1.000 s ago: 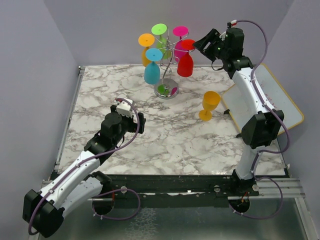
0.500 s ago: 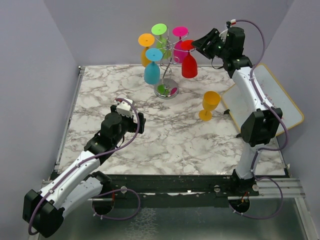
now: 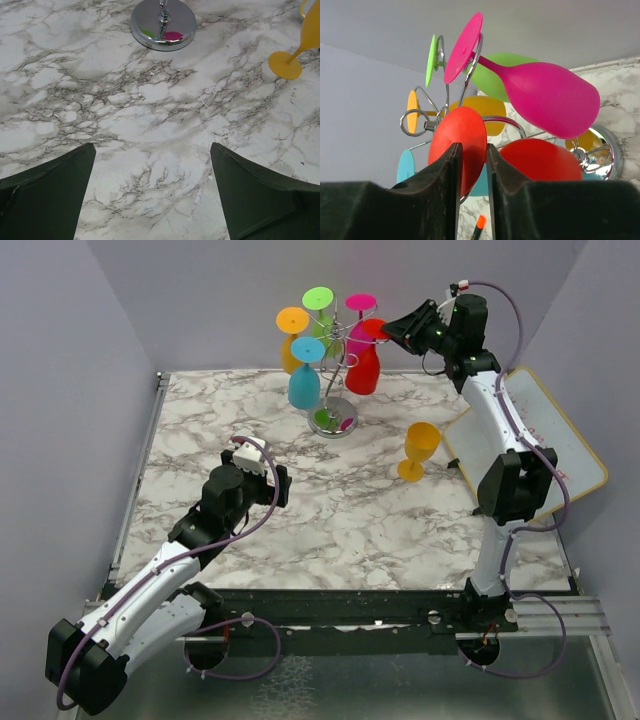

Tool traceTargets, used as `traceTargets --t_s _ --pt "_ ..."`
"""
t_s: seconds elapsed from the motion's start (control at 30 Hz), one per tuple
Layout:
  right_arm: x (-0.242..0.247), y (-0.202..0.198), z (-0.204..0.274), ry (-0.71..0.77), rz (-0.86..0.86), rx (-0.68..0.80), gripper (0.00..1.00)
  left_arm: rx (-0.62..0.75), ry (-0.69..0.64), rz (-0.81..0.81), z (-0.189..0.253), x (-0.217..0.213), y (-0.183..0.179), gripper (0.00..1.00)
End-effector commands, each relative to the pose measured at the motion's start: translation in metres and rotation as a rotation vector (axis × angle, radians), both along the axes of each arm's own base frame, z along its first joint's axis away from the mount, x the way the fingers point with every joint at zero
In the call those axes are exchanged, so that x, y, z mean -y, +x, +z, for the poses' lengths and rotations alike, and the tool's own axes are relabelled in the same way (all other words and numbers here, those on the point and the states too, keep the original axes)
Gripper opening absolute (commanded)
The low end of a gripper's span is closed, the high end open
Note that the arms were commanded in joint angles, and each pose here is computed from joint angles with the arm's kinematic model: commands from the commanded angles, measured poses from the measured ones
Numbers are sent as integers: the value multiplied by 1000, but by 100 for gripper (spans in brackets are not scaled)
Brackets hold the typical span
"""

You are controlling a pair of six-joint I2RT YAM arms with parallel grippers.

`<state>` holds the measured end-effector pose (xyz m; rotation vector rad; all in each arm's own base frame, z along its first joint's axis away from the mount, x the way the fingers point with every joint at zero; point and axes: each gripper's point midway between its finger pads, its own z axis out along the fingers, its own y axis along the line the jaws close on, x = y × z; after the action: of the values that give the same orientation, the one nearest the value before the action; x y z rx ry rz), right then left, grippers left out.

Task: Take the wine glass off the wine glass rack
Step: Pick up the wine glass from the wine rack.

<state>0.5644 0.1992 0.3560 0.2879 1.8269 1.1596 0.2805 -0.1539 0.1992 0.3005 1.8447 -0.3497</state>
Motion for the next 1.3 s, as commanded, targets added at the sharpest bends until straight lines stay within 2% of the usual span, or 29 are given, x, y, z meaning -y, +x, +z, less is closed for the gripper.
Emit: traceTargets --t_s 0.0,0.4,0.53,0.63,1.1,1.27 --pt "-3 1 9 33 39 19 26 8 10 19 1 -6 0 99" --pt "6 -8 25 49 15 55 27 0 0 4 1 -1 1 99" --pt "7 -7 29 50 20 65 36 2 -8 -4 2 0 0 99" --pt "5 -7 29 61 42 67 38 2 -11 -6 2 1 0 99" --pt "10 -6 31 48 26 66 31 -6 -21 -22 1 5 -1 99" --pt "11 -9 32 103 22 65 30 -28 -3 -20 -6 4 0 99"
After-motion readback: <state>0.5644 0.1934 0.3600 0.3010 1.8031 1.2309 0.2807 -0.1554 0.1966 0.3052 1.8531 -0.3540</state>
